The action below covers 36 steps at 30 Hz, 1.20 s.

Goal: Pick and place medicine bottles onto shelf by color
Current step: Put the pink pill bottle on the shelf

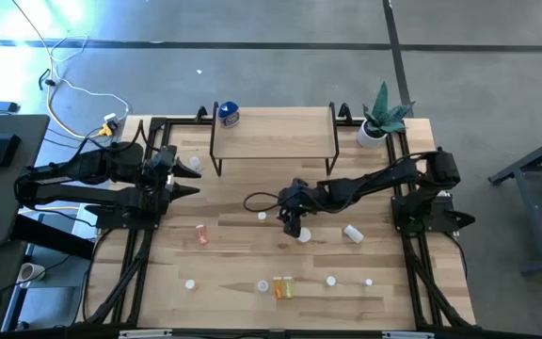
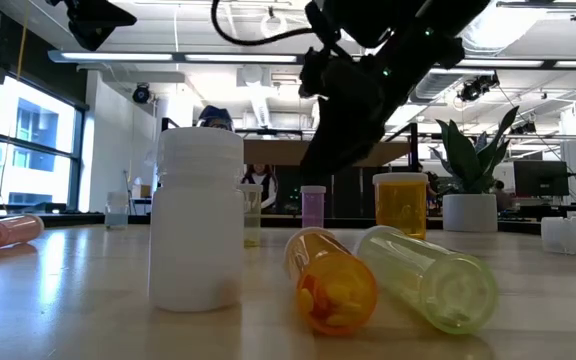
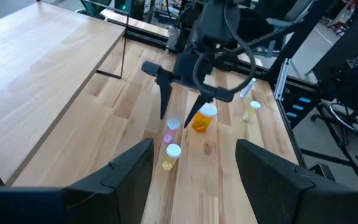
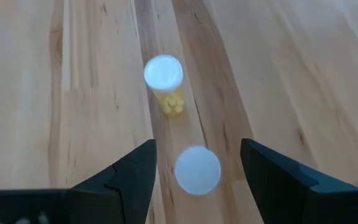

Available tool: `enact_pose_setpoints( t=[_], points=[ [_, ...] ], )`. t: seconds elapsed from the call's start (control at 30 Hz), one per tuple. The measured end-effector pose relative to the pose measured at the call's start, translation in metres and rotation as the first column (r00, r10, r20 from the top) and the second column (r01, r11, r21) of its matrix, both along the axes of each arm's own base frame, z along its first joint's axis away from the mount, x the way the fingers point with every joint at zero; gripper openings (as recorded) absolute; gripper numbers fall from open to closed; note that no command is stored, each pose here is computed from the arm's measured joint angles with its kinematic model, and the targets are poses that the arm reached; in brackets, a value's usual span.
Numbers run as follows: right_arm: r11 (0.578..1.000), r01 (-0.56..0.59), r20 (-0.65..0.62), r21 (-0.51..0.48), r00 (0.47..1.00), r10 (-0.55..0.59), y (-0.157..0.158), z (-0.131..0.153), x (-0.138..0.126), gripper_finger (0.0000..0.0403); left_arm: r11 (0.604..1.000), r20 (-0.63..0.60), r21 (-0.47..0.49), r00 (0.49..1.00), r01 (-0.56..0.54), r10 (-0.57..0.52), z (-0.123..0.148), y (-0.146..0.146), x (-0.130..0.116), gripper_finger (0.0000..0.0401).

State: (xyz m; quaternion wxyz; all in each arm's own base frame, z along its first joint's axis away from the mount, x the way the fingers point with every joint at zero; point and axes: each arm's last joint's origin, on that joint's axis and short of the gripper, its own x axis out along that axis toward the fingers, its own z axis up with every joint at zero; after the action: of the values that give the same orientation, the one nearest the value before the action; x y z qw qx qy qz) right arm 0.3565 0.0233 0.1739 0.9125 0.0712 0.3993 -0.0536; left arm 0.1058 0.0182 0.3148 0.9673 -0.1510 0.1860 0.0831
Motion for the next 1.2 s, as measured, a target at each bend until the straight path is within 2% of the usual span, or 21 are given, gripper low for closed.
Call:
enact_pose_setpoints(
  t=[0.23, 0.57, 0.67, 0.83, 1.0, 1.2],
  points=[
    [0.999, -0.003, -0.056, 0.04, 0.998, 0.005, 0.001, -0.013, 0.001, 0.0224, 1.0, 0.0, 0.0, 1.0, 0.0, 0.0, 0.0, 0.0, 0.0, 0.0216],
    [0.999, 0.021, -0.063, 0.04, 0.998, -0.018, 0.001, -0.014, 0.0, 0.0221, 1.0, -0.001, 0.0, 1.0, -0.004, 0.004, 0.0, 0.0, 0.0, 0.0216],
    [0.998, 0.033, -0.066, 0.05, 0.997, -0.03, 0.001, -0.015, 0.0, 0.0202, 1.0, 0.002, -0.026, 1.0, -0.014, 0.014, 0.0, 0.0, 0.0, 0.0216],
    [0.998, 0.041, -0.071, 0.055, 0.997, -0.037, 0.001, -0.015, 0.0, 0.0157, 0.99, 0.019, -0.128, 0.998, -0.053, 0.055, 0.001, 0.0, 0.0, 0.0216],
    [0.996, 0.054, -0.071, 0.066, 0.996, -0.05, 0.001, -0.015, 0.0, 0.0123, 0.993, 0.047, -0.085, 0.995, -0.086, 0.09, 0.004, 0.002, 0.002, 0.0216],
    [0.996, 0.055, -0.07, 0.066, 0.996, -0.05, 0.001, -0.015, 0.0, 0.0104, 0.992, 0.047, -0.081, 0.994, -0.092, 0.096, 0.004, 0.002, 0.002, 0.0216]
  ],
)
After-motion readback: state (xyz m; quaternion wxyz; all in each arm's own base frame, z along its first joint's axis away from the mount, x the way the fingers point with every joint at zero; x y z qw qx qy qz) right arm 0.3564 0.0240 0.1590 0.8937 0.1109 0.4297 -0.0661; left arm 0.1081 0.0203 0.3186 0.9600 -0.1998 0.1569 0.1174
